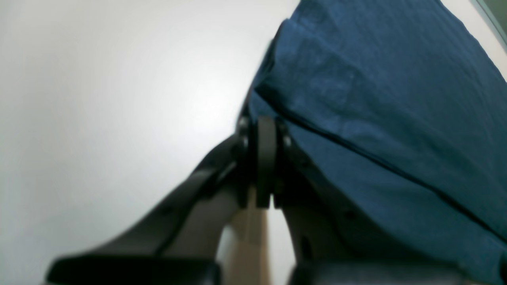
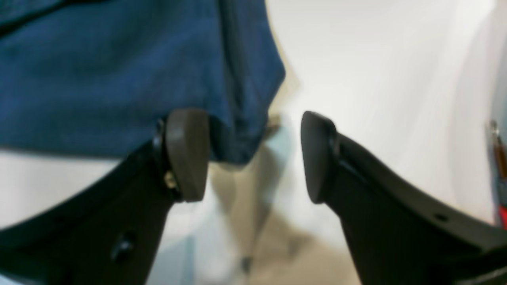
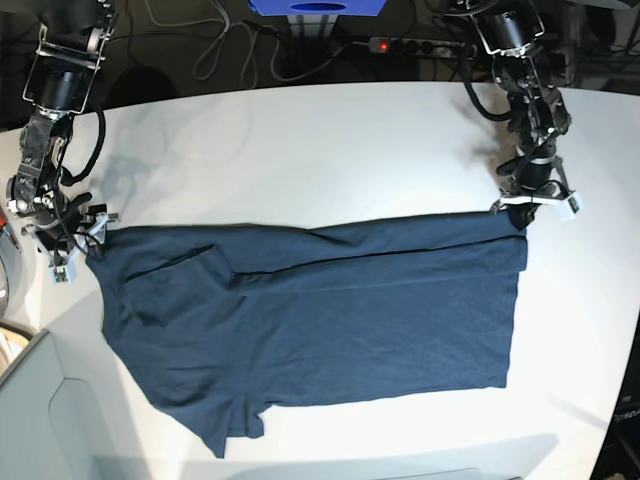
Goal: Fold the T-shirt properly
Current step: 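Drag the folded edge back toward the robot with both grippers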
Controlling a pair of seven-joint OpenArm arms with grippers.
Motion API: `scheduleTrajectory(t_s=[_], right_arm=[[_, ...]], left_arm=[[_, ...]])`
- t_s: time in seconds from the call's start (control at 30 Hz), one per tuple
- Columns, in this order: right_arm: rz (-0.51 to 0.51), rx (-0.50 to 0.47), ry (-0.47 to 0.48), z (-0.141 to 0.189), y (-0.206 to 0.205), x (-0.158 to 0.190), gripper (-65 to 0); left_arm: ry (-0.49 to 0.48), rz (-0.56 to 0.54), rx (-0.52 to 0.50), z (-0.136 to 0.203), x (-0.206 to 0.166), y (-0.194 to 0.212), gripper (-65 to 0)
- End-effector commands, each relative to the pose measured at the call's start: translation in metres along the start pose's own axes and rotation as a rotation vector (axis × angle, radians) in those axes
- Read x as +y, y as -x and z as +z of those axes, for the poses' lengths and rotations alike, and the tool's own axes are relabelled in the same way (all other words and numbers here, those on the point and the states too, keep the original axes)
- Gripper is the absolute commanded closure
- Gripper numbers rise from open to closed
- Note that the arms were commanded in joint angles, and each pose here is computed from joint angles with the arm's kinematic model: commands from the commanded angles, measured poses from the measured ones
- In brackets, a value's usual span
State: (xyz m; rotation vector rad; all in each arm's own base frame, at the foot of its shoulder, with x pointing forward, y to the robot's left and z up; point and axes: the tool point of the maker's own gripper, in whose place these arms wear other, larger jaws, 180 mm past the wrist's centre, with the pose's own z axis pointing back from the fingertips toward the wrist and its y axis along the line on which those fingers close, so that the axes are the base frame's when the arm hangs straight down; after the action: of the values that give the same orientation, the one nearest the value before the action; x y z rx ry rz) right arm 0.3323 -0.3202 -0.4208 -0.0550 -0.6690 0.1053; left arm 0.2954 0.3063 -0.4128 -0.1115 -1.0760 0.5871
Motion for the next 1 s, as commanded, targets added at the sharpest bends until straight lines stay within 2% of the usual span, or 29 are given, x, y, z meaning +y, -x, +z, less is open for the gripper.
scheduleTrajectory(t_s=[0.0,0.07,0.13,0.17,0.27,0.3,0.37,0.43,0.67,0.8,0.97], right_arm=[[0.018,-0.007,0.015,0.003,-0.008,-0.009,-34.8],[0.034,0.001,-0.009,0.002,-0.004,-0.005,-34.2],[0.083,0.005,-0.069,0.003,-0.003,0.006,-29.7],[0.102,0.007,-0.092,0.003,-0.002,0.01,-25.1],[0.124,0.013,-0.118,0.003,0.0,0.014,-3.1],[0.124,0.015,-0.118,0.003,0.0,0.014,0.0],[0.123,0.008,-0.113,0.004,-0.003,0.012,-2.6],[0.132,0.005,-0.092,0.008,-0.007,0.001,0.0],[0.206,-0.036,-0.03,0.027,-0.044,-0.017,-0.2],[0.289,-0.113,0.026,0.051,-0.088,-0.016,-0.2],[0.319,-0.197,0.077,0.074,-0.139,-0.019,-0.2]], left_arm=[[0.009,-0.005,-0.044,-0.001,-0.002,-0.016,0.0],[0.009,-0.005,-0.044,-0.001,-0.002,-0.016,0.0],[0.007,-0.005,-0.044,-0.001,-0.002,-0.016,0.0],[0.007,-0.005,-0.044,-0.001,-0.002,-0.016,0.0],[0.007,-0.006,-0.047,0.0,-0.002,-0.017,0.0],[0.007,-0.007,-0.05,0.0,-0.003,-0.018,0.0],[0.013,-0.011,-0.062,0.001,-0.005,-0.023,0.0],[0.03,-0.026,-0.094,0.003,-0.012,-0.036,0.0],[0.082,-0.093,-0.2,0.018,-0.034,-0.079,0.0],[0.107,-0.114,-0.245,0.024,-0.045,-0.097,0.0],[0.137,-0.12,-0.309,0.027,-0.061,-0.12,0.0]])
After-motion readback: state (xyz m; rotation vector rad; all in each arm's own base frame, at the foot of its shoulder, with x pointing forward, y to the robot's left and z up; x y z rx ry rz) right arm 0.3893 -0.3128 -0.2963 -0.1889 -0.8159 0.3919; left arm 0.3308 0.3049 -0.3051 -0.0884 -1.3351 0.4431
